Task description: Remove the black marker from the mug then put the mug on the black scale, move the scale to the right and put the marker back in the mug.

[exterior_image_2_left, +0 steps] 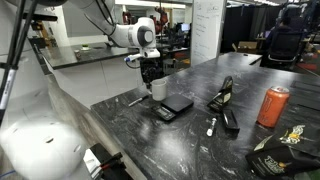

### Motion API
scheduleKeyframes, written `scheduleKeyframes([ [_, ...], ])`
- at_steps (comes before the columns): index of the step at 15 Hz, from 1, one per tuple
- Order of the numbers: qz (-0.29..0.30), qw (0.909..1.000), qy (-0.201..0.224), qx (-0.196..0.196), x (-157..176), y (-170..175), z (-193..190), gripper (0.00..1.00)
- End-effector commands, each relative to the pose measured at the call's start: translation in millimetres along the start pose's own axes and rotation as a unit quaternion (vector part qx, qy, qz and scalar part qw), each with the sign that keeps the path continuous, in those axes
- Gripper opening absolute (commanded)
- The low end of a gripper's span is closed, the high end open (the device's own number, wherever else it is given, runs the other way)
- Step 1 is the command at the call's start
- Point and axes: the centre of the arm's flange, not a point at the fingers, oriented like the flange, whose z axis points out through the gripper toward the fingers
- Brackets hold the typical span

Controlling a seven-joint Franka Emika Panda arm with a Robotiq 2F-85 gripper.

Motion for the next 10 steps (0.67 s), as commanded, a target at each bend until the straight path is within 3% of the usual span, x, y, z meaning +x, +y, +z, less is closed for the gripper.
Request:
scheduleKeyframes([
  [1, 0.008, 0.9999, 0.003, 0.009, 1.9, 3.4, 2.5, 0.15],
  [3, 0.010, 0.9999, 0.005, 0.010, 2.0, 5.2, 0.1, 0.02],
  [4, 0.011, 0.9999, 0.006, 0.011, 2.3, 5.7, -1.3, 0.00],
  [10, 0.029, 0.9985, 0.045, 0.002, 1.1, 11.6, -22.7, 0.04],
])
